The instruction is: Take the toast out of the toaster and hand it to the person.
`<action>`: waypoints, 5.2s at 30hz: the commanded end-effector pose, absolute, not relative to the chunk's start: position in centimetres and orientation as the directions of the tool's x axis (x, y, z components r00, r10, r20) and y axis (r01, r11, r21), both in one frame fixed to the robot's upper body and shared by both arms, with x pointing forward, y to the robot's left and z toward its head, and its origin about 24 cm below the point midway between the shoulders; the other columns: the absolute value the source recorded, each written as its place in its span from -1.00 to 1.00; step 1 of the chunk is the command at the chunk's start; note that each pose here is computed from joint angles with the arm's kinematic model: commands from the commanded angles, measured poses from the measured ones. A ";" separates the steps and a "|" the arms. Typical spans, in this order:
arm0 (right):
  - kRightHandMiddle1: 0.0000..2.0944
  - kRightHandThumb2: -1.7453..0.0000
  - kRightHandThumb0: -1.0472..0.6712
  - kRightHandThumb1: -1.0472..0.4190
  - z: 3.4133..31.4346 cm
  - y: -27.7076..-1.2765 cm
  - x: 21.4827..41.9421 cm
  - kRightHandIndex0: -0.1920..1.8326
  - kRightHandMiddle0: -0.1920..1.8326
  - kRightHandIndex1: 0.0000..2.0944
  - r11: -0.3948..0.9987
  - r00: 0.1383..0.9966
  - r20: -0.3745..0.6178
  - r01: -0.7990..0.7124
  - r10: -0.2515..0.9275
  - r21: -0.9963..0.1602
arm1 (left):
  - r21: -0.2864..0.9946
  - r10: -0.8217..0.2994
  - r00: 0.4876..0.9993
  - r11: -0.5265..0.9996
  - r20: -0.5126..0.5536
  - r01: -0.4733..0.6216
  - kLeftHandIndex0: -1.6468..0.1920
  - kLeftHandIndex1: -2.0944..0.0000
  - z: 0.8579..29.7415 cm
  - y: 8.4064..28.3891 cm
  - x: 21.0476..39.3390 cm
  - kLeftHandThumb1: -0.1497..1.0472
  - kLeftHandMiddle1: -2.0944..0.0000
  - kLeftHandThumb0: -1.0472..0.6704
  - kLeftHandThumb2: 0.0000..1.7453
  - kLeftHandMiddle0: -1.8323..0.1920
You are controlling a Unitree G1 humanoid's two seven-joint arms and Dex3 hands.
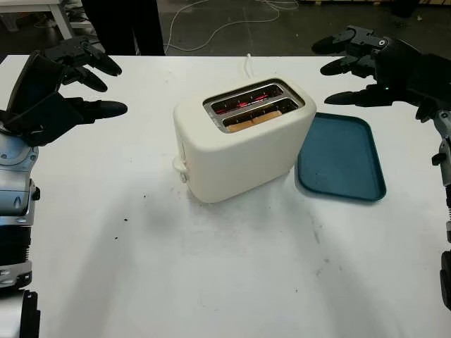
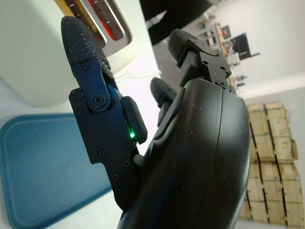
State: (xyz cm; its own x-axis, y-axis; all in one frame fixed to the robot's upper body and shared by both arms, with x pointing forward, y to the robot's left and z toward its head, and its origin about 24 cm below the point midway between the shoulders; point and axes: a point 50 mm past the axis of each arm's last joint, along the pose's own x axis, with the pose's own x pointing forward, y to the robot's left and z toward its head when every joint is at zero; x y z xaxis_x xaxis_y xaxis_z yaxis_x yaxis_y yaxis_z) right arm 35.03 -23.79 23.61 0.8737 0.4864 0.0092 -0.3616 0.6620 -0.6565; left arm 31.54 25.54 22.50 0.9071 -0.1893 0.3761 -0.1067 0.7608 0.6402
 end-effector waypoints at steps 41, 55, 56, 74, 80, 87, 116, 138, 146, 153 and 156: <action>-0.39 0.99 -0.64 -0.64 23.7 -23.7 35.0 -0.81 -0.75 -0.25 0.665 0.870 0.021 -0.361 0.493 -0.653 | 0.631 -0.186 0.906 0.768 0.381 -0.108 0.25 -0.08 22.5 25.5 31.4 0.44 -0.24 -1.00 -1.00 0.36; -0.38 1.00 -0.61 -0.64 23.8 -23.7 35.0 -0.81 -0.75 -0.25 0.668 0.871 0.025 -0.358 0.491 -0.653 | 0.634 -0.191 0.903 0.765 0.385 -0.108 0.24 -0.08 22.5 25.5 31.5 0.46 -0.23 -1.00 -1.00 0.34; -0.38 1.00 -0.62 -0.63 23.7 -23.7 35.0 -0.81 -0.75 -0.24 0.672 0.871 0.025 -0.360 0.490 -0.647 | 0.638 -0.192 0.903 0.763 0.385 -0.109 0.24 -0.07 22.5 25.5 31.5 0.47 -0.23 -1.00 -1.00 0.34; -0.38 1.00 -0.63 -0.64 23.8 -23.6 34.9 -0.81 -0.74 -0.23 0.660 0.870 0.025 -0.354 0.492 -0.662 | 0.636 -0.192 0.902 0.764 0.386 -0.110 0.25 -0.08 22.5 25.5 31.4 0.47 -0.24 -1.00 -1.00 0.35; -0.38 1.00 -0.62 -0.64 23.8 -23.6 34.9 -0.81 -0.74 -0.23 0.663 0.872 0.024 -0.354 0.490 -0.660 | 0.635 -0.187 0.906 0.765 0.379 -0.108 0.26 -0.08 22.5 25.5 31.4 0.45 -0.24 -1.00 -1.00 0.36; -0.38 1.00 -0.63 -0.64 23.8 -23.7 35.0 -0.81 -0.75 -0.25 0.667 0.872 0.023 -0.357 0.489 -0.654 | 0.647 -0.195 0.903 0.754 0.383 -0.112 0.25 -0.08 22.5 25.5 31.5 0.48 -0.24 -1.00 -0.99 0.35; -0.34 1.00 -0.61 -0.64 23.8 -23.6 35.1 -0.81 -0.77 -0.23 0.671 0.863 0.027 -0.373 0.505 -0.641 | 0.637 -0.193 0.904 0.763 0.382 -0.106 0.26 -0.10 22.5 25.5 31.5 0.46 -0.25 -1.00 -1.00 0.36; -0.35 1.00 -0.63 -0.64 23.9 -23.6 35.0 -0.81 -0.77 -0.23 0.659 0.867 0.029 -0.357 0.498 -0.661 | 0.628 -0.188 0.904 0.771 0.383 -0.105 0.26 -0.09 22.4 25.5 31.5 0.46 -0.24 -1.00 -1.00 0.36; -0.35 1.00 -0.63 -0.64 23.8 -23.6 34.9 -0.81 -0.77 -0.24 0.665 0.869 0.027 -0.357 0.494 -0.656 | 0.634 -0.195 0.902 0.766 0.384 -0.105 0.26 -0.09 22.4 25.5 31.5 0.45 -0.25 -1.00 -1.00 0.36; -0.35 1.00 -0.64 -0.64 23.7 -23.6 35.0 -0.81 -0.76 -0.24 0.671 0.871 0.028 -0.357 0.491 -0.650 | 0.623 -0.185 0.906 0.775 0.381 -0.105 0.26 -0.09 22.4 25.5 31.4 0.43 -0.25 -1.00 -1.00 0.37; -0.36 1.00 -0.64 -0.64 23.7 -23.6 34.9 -0.81 -0.76 -0.23 0.668 0.871 0.027 -0.355 0.490 -0.654 | 0.624 -0.188 0.903 0.774 0.385 -0.105 0.25 -0.09 22.4 25.6 31.4 0.43 -0.25 -1.00 -1.00 0.37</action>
State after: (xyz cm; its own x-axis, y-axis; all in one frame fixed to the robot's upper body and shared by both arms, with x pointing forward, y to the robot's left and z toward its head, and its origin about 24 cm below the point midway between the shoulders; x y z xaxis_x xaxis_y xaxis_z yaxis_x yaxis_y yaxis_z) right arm 35.04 -23.73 23.59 0.8716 0.4901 0.0119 -0.3651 0.6651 -0.6514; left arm 31.57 25.41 22.42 0.9056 -0.1913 0.3784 -0.1026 0.7671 0.6333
